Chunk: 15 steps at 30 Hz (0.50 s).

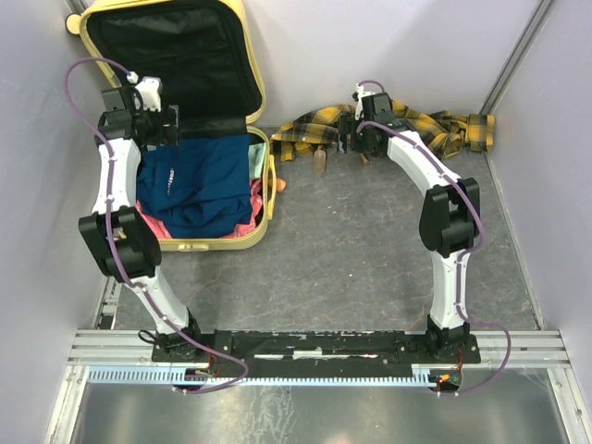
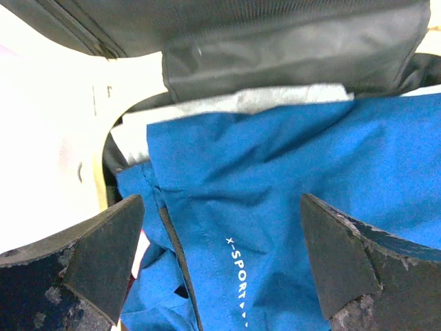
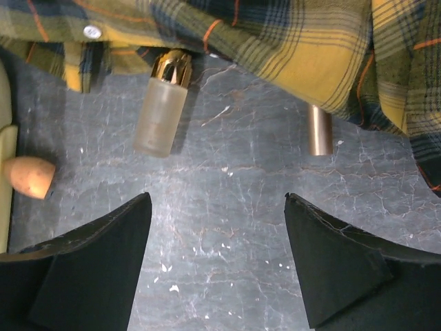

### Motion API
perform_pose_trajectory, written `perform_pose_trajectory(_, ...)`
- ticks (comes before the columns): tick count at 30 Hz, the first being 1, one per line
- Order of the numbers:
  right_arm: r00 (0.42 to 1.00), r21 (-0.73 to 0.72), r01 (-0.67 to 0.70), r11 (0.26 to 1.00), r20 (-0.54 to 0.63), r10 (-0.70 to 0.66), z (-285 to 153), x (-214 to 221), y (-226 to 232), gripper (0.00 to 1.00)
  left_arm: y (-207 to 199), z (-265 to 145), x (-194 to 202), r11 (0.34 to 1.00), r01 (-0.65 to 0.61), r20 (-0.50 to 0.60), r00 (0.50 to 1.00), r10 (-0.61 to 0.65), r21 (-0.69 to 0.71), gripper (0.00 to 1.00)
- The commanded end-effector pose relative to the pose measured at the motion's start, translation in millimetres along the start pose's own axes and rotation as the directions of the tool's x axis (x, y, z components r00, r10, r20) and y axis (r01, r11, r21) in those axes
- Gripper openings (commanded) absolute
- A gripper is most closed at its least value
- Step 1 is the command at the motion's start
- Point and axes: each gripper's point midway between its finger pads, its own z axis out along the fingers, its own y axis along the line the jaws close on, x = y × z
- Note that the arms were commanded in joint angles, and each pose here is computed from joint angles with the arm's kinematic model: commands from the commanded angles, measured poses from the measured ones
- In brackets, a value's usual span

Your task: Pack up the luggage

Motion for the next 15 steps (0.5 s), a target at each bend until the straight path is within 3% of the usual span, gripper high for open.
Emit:
perform_pose_trajectory(1, 0.995, 0.082, -0.073, 0.994, 0.079, 0.067, 13.4, -23.7, 4.8, 0.86, -9.5, -33.1, -51.6, 0.998, -0.031, 0.161, 0.986, 0.039, -0.049, 0.99)
perform_pose_trajectory(6, 0.99, 0.096, -0.122, 0.988, 0.089, 0.114, 34.0, -19.6, 26.2, 0.85, -11.8, -46.8, -58.7, 0.996, -0.004, 0.211, 0.977, 0.023, -0.089, 0.99)
perform_pose_trajectory(15, 0.989, 0.193, -0.12, 0.974, 0.11, 0.1, 74.6, -6.6, 37.1, 0.79, -14.0, -60.8, -44.7, 0.992, -0.03, 0.191, 0.98, 0.053, -0.122, 0.99)
